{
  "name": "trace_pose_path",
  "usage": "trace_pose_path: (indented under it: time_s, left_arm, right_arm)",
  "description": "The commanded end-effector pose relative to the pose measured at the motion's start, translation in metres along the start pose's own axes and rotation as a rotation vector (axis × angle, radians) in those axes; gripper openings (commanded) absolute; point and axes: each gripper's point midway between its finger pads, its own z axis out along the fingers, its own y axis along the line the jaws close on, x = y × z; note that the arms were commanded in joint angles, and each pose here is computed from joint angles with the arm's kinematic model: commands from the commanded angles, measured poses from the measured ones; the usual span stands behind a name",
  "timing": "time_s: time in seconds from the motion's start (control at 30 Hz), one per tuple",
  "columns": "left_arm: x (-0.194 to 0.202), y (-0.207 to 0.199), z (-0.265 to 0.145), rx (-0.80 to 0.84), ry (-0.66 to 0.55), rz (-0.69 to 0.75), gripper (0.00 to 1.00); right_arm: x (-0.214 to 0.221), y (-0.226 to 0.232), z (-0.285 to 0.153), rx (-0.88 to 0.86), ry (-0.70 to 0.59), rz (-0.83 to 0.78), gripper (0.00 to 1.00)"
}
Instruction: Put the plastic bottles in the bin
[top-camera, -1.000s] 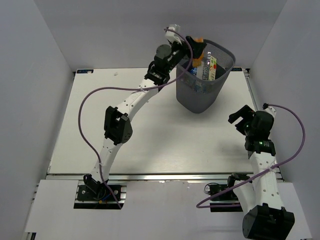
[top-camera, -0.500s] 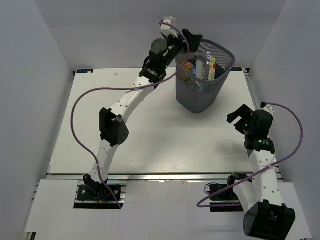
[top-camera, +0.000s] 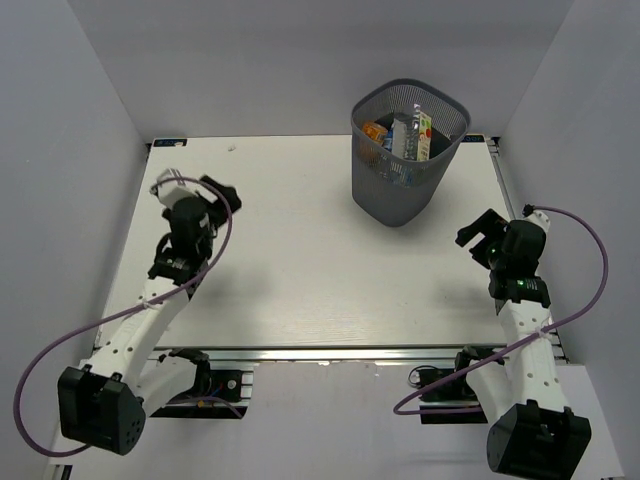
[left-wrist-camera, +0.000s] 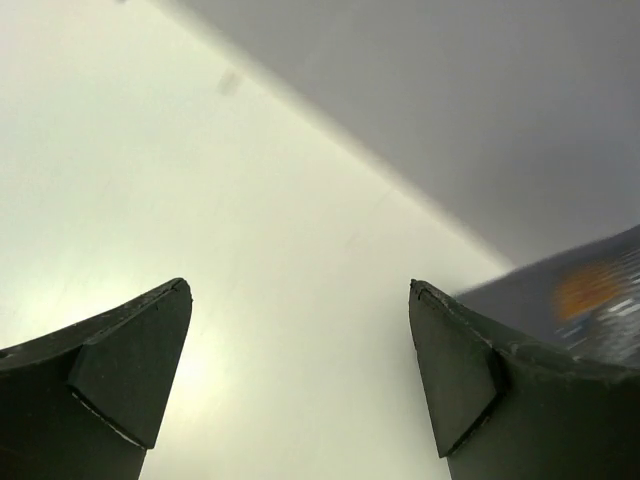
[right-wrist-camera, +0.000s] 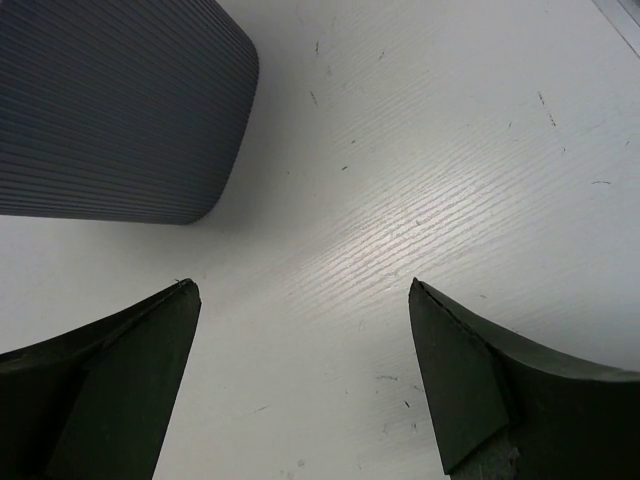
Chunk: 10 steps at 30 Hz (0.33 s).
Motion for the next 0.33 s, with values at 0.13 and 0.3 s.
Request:
trace_pose_path:
  time_s: [0.13, 0.3]
  left_arm:
    - [0.051, 0.073, -0.018, -0.264, 0.118, 0.010, 0.98]
    - [0.043, 0.064, -0.015, -0.227, 0.098, 0.001, 0.98]
  right_arm:
    - [-0.020, 0.003, -0.006, 0.006, -0.077, -0.001, 0.89]
    - [-0.026, 0.006, -0.009, -0.005, -0.110, -0.001, 0.89]
